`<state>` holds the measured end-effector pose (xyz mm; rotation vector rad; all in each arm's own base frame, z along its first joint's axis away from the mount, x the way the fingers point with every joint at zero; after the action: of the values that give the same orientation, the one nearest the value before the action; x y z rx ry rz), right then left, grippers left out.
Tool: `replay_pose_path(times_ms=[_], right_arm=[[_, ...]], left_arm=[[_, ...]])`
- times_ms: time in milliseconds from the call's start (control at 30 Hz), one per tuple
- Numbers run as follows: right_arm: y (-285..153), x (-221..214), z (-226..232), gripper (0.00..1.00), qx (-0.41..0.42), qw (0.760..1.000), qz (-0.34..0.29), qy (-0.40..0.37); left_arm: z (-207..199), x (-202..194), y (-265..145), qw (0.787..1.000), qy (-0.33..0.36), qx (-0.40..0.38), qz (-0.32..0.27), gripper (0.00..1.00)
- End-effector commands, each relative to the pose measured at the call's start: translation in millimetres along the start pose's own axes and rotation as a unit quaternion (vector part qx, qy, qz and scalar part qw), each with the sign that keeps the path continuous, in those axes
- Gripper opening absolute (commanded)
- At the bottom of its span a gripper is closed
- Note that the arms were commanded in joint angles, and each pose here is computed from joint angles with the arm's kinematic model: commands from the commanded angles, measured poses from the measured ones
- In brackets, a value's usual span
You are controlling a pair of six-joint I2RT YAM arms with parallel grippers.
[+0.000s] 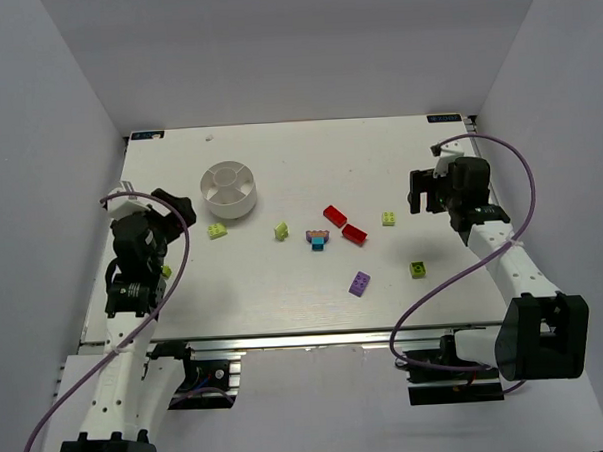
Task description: Sort the legos into containers by color
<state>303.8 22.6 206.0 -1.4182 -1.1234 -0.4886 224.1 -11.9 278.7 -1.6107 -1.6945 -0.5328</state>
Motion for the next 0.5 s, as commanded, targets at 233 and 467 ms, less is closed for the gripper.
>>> replay_pose_path(times_ms=[233, 467], right_arm=[[-21, 12, 50, 0.89, 0.29, 0.926, -0.145, -0.194], [-36, 5, 81, 0.88, 0.421, 0.846, -0.209, -0.253]], left_arm=[[0, -13, -2, 0.999, -0.005, -0.022, 0.041, 0.98], [8, -25, -2, 0.997, -0.023, 0.001, 0.068, 0.93]])
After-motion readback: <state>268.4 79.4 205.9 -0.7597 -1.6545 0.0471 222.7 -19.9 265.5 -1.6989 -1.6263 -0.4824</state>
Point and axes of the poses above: each gripper's point midway between its finger pads, its own y axis out along the fingers, its own z axis along the line the jaws close on, x = y × z, the point moved 8 cm from there along -y, back along the fingers, and after that the axes turned 13 degrees about -y, right-handed, at the moved point
